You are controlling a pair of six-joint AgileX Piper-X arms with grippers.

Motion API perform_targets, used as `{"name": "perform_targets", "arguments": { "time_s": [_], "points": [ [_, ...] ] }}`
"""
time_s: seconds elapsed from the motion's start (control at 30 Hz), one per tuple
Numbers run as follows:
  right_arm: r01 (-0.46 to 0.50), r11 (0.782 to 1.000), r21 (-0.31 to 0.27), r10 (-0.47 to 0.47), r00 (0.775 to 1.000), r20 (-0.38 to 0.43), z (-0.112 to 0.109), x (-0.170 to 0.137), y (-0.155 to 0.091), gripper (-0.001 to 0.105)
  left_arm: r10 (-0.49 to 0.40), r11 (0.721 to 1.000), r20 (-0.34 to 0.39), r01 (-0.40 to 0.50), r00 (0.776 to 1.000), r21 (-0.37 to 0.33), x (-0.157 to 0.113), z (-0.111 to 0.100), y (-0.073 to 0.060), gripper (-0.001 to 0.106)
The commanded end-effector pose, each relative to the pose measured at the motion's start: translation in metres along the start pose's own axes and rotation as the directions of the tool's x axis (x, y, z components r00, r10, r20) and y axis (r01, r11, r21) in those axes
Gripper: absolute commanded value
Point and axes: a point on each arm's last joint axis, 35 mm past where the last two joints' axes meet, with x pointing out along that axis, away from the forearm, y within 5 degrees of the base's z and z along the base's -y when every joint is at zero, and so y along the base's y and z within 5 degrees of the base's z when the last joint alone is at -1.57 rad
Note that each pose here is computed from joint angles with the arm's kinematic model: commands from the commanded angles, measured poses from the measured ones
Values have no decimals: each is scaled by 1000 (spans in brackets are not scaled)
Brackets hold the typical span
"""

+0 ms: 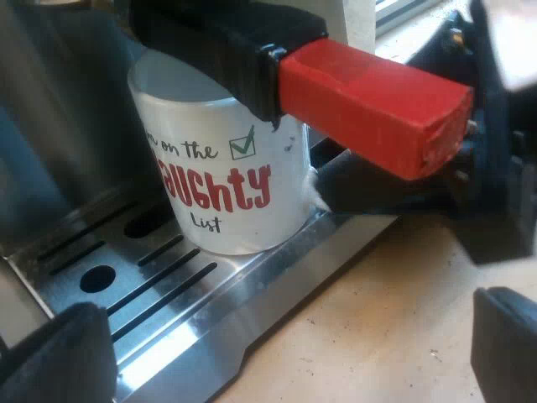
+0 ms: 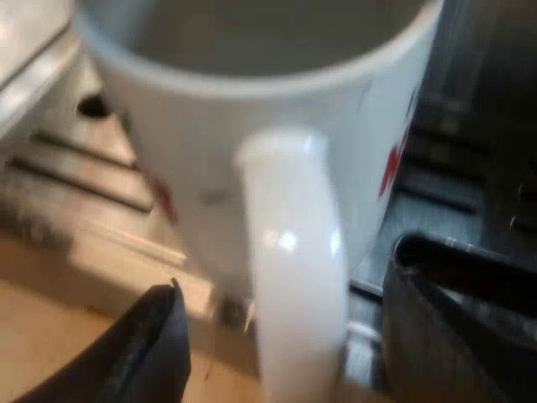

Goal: Place mug into machine

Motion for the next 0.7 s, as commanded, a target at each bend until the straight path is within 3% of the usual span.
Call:
{"name": "perform_targets", "arguments": {
  "time_s": [0.03, 0.27, 0.4, 0.5, 0.7],
  "points": [
    [29, 999, -13, -29, 1000, 1, -2, -10, 0, 54, -1, 1000, 16, 1, 1000, -6, 0, 2, -1, 87],
    [42, 999, -17, -41, 998, 51, -19, -31, 5, 54, -1, 1000, 16, 1, 1000, -6, 0, 2, -1, 87],
    [33, 999, 20, -35, 992, 120, -25, -34, 6, 54, -1, 1000, 16, 1, 1000, -8, 0, 2, -1, 87],
    [31, 998, 55, -40, 983, 179, -29, -33, 7, 54, -1, 997, 16, 2, 1000, -78, 0, 2, -1, 87],
    [22, 996, 86, -42, 971, 235, -33, -18, 15, 54, -1, 997, 15, 2, 1000, -83, 0, 0, -1, 87]
  ]
}}
